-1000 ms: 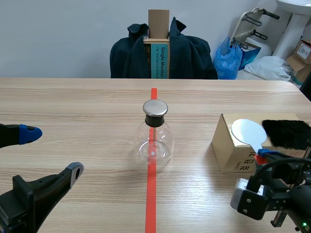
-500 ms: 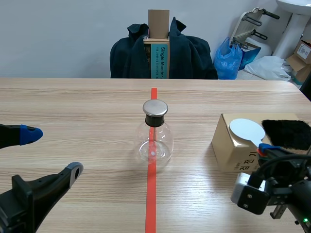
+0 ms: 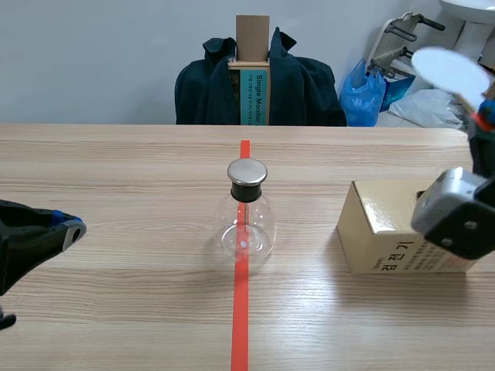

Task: Do the electroscope experiment.
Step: 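Bring the plate to the electroscope and point at the metal foil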

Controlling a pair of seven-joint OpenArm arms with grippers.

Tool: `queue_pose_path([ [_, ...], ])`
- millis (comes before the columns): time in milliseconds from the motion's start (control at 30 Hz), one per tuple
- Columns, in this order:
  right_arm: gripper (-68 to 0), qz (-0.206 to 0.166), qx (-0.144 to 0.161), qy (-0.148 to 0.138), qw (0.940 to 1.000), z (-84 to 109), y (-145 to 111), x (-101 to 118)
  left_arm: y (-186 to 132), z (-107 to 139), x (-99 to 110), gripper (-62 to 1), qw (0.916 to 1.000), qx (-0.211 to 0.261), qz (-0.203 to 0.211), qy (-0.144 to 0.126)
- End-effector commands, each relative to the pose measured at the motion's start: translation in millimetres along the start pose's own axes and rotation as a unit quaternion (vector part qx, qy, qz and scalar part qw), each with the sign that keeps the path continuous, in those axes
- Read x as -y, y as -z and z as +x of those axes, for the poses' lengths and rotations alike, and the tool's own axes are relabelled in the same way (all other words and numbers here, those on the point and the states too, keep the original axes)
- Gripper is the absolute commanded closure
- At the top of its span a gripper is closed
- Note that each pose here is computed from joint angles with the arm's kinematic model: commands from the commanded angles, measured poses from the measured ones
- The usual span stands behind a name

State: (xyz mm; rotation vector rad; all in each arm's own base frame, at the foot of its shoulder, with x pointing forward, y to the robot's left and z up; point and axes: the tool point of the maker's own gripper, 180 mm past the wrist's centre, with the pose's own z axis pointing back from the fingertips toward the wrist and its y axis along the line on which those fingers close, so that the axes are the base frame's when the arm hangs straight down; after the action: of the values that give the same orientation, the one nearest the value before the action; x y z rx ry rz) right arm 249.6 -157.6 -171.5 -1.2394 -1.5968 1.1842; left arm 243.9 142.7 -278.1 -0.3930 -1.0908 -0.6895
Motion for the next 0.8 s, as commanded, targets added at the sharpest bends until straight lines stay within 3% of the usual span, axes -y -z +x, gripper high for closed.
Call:
queue_pose_path([
  [0,-1.7,-0.028,0.003,-0.006,0.9996,-3.4,4,12,8,4,-1,-2.8,0.9996,0.025,-0.009,-0.012],
  [200,-1.7,-0.098,0.028,0.002,0.9948,3.9,2,40,41,-17,-3,-2.7,0.9957,0.055,-0.041,-0.063],
  [367,-1.8,-0.149,0.040,0.009,0.9880,7.7,-2,58,77,-24,17,-2.7,0.9914,0.071,-0.071,-0.083],
  [467,-1.8,-0.153,0.046,0.010,0.9871,10.2,-3,59,99,-26,29,-2.7,0.9896,0.073,-0.082,-0.093],
  [567,-1.8,-0.155,0.051,0.008,0.9866,11.8,-3,60,116,-25,34,-2.7,0.9895,0.075,-0.077,-0.096],
  [767,-1.9,-0.168,0.081,0.006,0.9824,22.7,4,65,136,-21,45,-2.7,0.9912,0.083,-0.072,-0.074],
])
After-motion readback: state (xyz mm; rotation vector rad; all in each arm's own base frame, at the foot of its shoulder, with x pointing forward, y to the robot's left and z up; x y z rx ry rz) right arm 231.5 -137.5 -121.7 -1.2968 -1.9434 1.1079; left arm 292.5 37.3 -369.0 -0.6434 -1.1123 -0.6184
